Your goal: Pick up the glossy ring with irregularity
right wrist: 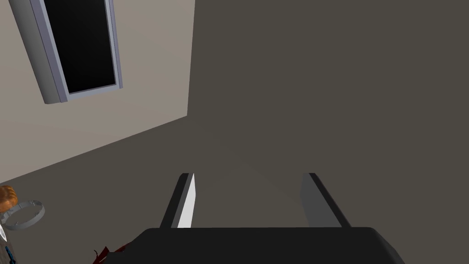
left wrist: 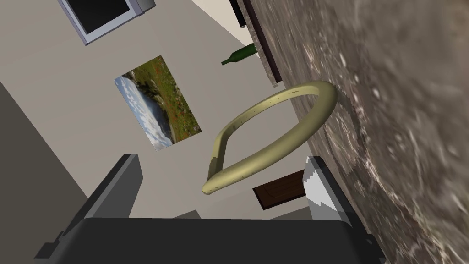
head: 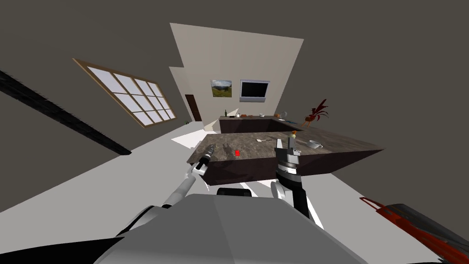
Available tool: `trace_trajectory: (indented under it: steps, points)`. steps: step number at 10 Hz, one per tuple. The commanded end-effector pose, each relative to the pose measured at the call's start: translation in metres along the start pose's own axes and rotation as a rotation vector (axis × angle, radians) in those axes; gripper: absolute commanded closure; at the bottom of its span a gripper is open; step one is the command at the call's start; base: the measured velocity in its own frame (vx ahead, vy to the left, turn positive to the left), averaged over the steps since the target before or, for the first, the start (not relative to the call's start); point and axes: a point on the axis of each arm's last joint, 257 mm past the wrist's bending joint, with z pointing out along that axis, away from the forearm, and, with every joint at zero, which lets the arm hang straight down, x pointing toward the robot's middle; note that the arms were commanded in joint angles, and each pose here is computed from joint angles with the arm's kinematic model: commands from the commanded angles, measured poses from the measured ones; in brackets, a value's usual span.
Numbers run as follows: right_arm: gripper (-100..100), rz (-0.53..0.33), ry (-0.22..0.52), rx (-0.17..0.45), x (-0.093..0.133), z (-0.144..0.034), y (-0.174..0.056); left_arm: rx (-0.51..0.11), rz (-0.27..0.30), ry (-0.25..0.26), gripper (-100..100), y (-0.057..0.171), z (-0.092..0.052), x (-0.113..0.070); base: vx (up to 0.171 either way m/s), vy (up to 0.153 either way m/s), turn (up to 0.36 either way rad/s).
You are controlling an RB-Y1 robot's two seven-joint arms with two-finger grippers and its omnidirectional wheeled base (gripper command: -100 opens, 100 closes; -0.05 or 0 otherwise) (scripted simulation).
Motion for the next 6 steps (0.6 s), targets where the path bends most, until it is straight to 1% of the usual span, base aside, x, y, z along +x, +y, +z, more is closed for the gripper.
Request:
trace_trajectory:
  steps: [1,2,3,4,5,6]
  points:
    - [0,0.0,0.0,0.0,0.0,0.0,0.0,-0.016,0.0,0.002,-100,0.008,0.0,0.002,0.0,0.0,0.0]
    - [0,0.0,0.0,0.0,0.0,0.0,0.0,0.012,-0.001,0.015,-100,-0.004,0.014,0.006,-0.036,-0.001,0.118]
    - [0,0.0,0.0,0.0,0.0,0.0,0.0,0.007,0.003,0.015,-100,-0.004,0.023,0.005,-0.047,-0.008,0.057]
    - [0,0.0,0.0,0.0,0.0,0.0,0.0,-0.009,0.003,0.017,-100,0.004,0.021,0.005,-0.026,-0.005,-0.01]
    - [0,0.0,0.0,0.0,0.0,0.0,0.0,0.02,0.005,0.028,-100,-0.009,0.034,0.009,-0.041,0.002,0.113]
    - [0,0.0,0.0,0.0,0.0,0.0,0.0,0.026,0.008,0.027,-100,-0.014,0.04,0.007,-0.048,-0.007,0.062]
